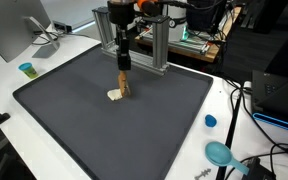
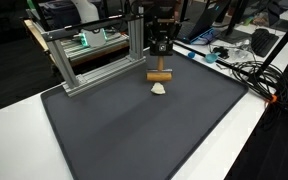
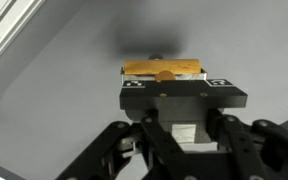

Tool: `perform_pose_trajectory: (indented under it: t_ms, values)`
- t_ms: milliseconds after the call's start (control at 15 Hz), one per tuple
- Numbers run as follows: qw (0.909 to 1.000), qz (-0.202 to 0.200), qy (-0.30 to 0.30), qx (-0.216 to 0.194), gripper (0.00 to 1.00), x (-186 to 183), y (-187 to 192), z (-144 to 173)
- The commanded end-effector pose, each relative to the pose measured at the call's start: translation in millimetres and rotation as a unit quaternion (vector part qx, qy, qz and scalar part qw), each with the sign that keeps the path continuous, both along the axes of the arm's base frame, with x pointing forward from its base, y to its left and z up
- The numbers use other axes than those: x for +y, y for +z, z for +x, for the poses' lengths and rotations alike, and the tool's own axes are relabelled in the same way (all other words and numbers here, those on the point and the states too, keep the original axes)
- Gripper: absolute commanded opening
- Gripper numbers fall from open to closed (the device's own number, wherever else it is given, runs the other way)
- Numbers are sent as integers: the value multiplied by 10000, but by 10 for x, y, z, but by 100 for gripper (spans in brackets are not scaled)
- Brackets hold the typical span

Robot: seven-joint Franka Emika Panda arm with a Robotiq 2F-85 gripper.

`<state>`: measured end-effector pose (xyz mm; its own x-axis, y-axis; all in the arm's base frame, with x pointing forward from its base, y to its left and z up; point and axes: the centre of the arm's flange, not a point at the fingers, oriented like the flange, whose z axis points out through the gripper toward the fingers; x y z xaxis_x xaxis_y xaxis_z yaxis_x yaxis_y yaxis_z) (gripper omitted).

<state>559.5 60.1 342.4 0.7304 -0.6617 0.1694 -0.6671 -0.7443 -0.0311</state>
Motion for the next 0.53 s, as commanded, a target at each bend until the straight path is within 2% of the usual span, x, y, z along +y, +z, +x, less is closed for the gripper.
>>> perform_pose_trajectory:
  t_ms: [0,467]
  values:
    - [9995,-186,-234,-95,21,15,-103,128]
    - [9979,-328,-563,-57,21,-70,-264,318]
